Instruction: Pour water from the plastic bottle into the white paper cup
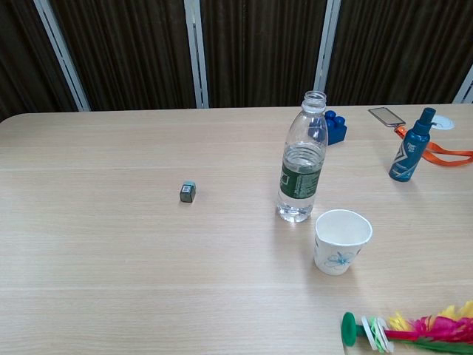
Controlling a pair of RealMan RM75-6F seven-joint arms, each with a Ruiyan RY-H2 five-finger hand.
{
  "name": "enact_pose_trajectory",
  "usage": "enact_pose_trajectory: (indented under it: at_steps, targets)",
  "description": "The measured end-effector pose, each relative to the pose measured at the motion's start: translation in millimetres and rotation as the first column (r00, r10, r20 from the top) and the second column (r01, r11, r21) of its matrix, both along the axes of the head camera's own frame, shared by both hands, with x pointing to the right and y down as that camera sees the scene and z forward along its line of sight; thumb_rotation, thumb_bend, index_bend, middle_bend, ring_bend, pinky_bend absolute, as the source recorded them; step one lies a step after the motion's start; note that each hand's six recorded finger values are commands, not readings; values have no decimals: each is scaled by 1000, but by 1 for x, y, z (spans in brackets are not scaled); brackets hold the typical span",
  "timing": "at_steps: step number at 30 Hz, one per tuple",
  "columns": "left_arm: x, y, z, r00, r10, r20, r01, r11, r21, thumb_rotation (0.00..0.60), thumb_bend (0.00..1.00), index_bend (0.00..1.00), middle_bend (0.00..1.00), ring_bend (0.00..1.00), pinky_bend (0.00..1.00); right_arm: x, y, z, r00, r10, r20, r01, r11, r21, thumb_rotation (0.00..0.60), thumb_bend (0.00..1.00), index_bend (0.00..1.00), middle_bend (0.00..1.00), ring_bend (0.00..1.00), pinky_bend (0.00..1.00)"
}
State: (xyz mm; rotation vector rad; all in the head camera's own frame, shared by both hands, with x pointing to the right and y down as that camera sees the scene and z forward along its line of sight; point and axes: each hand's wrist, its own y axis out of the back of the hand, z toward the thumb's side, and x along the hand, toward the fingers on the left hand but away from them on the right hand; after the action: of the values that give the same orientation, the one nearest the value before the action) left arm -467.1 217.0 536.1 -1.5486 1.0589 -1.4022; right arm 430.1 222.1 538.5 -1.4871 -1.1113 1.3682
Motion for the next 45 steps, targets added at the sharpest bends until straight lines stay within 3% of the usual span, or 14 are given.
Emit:
enact_pose_trajectory:
  at_steps: [9, 15, 20, 25, 31, 37, 45]
  targets:
    - [0, 0, 1, 1000, -2, -9, 2, 1000, 1, 600, 0, 0, 0, 0, 0, 3, -1, 4, 1000, -4, 2, 4, 1000, -23, 600, 0, 0, 0, 0, 0]
    - [2, 0, 4, 1000, -2, -20, 2, 1000, -16, 600, 0, 0, 0, 0, 0, 4, -9, 18, 992, 16, 123, -2, 994, -110, 600, 0, 0, 0, 0, 0]
    - [9, -4, 8, 1000, 10, -16, -10, 1000, -20, 600, 0, 0, 0, 0, 0, -6, -26, 35, 950, 59, 307, 9, 976, -216, 600, 0, 0, 0, 0, 0]
    - [14, -6, 20, 1000, 24, 16, -23, 999, -41, 600, 0, 0, 0, 0, 0, -37, -52, 60, 877, 66, 477, 105, 940, -324, 600, 0, 0, 0, 0, 0]
    - [16, -10, 29, 997, 12, 76, -10, 1000, -22, 600, 0, 0, 0, 0, 0, -83, -92, 94, 811, 3, 585, 251, 902, -352, 600, 0, 0, 0, 0, 0]
    - [7, -15, 30, 993, -16, 119, 16, 1000, 3, 600, 0, 0, 0, 0, 0, -111, -103, 134, 792, 24, 610, 290, 865, -411, 600, 0, 0, 0, 0, 0]
    - [3, -17, 32, 992, -33, 119, 33, 999, -1, 600, 0, 0, 0, 0, 0, -121, -109, 151, 796, 42, 604, 279, 859, -428, 600, 0, 0, 0, 0, 0]
